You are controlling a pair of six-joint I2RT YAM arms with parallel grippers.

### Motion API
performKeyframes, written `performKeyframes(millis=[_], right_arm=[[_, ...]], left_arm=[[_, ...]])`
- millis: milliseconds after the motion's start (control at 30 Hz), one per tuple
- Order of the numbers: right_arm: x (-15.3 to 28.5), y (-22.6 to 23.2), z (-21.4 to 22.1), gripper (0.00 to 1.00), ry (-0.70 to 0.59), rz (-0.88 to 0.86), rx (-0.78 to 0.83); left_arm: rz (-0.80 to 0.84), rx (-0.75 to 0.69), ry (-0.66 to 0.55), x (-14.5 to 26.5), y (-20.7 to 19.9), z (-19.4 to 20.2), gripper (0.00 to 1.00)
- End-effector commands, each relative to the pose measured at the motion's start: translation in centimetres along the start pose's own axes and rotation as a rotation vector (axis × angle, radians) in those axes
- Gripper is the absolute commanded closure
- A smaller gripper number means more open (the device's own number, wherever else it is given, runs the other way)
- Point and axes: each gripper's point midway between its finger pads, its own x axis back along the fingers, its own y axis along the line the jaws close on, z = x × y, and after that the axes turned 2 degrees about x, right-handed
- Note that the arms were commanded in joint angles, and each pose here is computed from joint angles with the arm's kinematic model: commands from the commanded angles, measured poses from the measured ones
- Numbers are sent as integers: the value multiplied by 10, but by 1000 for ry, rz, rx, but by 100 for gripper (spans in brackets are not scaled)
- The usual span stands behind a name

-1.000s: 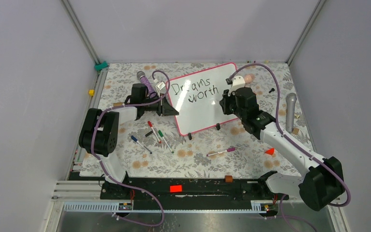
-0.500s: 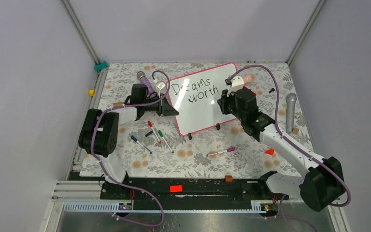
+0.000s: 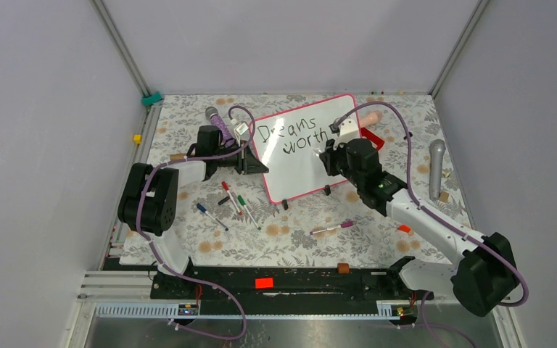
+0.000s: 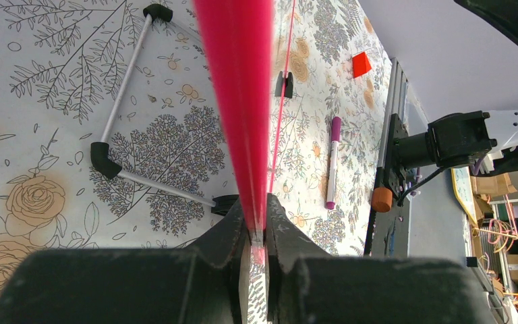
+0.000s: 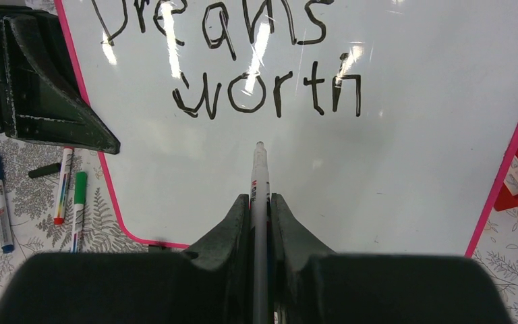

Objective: Write a sentence on the whiteboard

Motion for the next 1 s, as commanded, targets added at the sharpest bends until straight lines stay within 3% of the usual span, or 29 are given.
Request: performKeyframes(millis=[0, 567, 967], right_arm=[[-8, 4, -11, 100, -52, 3, 14], [-33, 64, 11, 100, 15, -81, 35], [-44, 66, 9, 100, 6, -25, 0]], left_arm=[[-198, 5, 8, -2, 43, 20, 100], [-223, 4, -13, -1, 46, 16, 100], [-229, 12, -8, -2, 49, 16, 100]])
